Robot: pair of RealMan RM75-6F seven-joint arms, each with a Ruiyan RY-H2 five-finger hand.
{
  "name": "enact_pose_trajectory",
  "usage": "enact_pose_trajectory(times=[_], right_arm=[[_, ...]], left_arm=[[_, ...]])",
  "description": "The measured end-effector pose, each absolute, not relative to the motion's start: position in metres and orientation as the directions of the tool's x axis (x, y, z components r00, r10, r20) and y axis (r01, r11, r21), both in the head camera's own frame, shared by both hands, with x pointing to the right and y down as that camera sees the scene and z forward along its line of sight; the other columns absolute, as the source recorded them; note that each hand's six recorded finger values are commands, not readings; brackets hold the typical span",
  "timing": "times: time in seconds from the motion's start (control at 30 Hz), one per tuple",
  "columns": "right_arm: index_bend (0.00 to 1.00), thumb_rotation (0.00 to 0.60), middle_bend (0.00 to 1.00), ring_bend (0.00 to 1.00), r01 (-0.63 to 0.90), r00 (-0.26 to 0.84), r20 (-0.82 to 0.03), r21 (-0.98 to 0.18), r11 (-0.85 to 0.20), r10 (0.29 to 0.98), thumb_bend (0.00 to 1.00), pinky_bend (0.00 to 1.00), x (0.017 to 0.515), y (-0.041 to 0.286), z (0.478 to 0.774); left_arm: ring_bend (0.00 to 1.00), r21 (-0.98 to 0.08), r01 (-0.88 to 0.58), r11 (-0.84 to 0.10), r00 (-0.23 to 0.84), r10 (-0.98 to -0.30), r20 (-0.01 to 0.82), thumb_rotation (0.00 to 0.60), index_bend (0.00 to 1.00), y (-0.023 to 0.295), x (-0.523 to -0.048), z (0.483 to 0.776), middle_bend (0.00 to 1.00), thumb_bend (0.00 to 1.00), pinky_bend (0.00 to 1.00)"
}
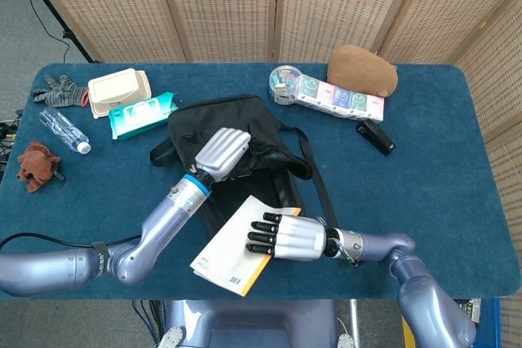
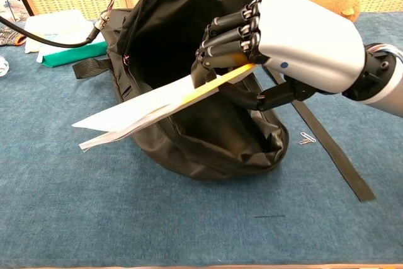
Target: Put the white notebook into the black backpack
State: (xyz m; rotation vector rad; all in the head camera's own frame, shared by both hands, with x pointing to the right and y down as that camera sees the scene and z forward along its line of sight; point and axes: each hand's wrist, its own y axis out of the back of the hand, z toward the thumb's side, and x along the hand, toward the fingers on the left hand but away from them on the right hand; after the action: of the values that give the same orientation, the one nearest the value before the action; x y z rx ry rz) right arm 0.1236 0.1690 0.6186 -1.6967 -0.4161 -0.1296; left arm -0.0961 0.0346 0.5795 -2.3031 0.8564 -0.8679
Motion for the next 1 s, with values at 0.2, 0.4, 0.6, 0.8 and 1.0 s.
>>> enact_pose_trajectory(times=[0.2, 0.4, 0.6, 0.8, 1.0], right_arm=[[0.61, 0.600, 0.57, 0.48, 0.313, 0.933, 0.279, -0.941, -0.130, 0.227, 0.61, 0.71, 0.127, 0.157, 0.624], [0.61, 0.600, 0.57, 0.48, 0.282, 0.939, 0.245, -0.950, -0.137, 0.240, 0.61, 0.70, 0.128, 0.151, 0.630], [0.61, 0.600, 0.57, 0.48, 0.255, 0.947, 0.218, -0.957, -0.139, 0.237, 0.61, 0.70, 0.126, 0.151, 0.636], [0.61, 0.600, 0.57, 0.48, 0.223, 0.951, 0.180, -0.963, -0.152, 0.252, 0.61, 0.70, 0.125, 0.149, 0.644], [0.61, 0.600, 0.57, 0.48, 0.214, 0.952, 0.166, -0.961, -0.173, 0.257, 0.61, 0.70, 0.120, 0.149, 0.648]], left_arm=[[0.63, -0.652, -0.359, -0.668, 0.613, -0.696, 0.375, 0.600, 0.76, 0.041, -0.098, 0.576, 0.74, 0.90, 0.77], [0.63, -0.639, -0.369, -0.675, 0.628, -0.688, 0.364, 0.600, 0.76, 0.046, -0.100, 0.576, 0.74, 0.90, 0.77], [0.63, -0.642, -0.408, -0.650, 0.617, -0.714, 0.331, 0.600, 0.76, 0.041, -0.101, 0.576, 0.74, 0.90, 0.77], [0.63, -0.597, -0.439, -0.672, 0.623, -0.706, 0.336, 0.600, 0.76, 0.041, -0.096, 0.573, 0.74, 0.90, 0.77], [0.63, -0.581, -0.460, -0.671, 0.632, -0.707, 0.316, 0.600, 0.76, 0.039, -0.092, 0.564, 0.74, 0.90, 0.77]])
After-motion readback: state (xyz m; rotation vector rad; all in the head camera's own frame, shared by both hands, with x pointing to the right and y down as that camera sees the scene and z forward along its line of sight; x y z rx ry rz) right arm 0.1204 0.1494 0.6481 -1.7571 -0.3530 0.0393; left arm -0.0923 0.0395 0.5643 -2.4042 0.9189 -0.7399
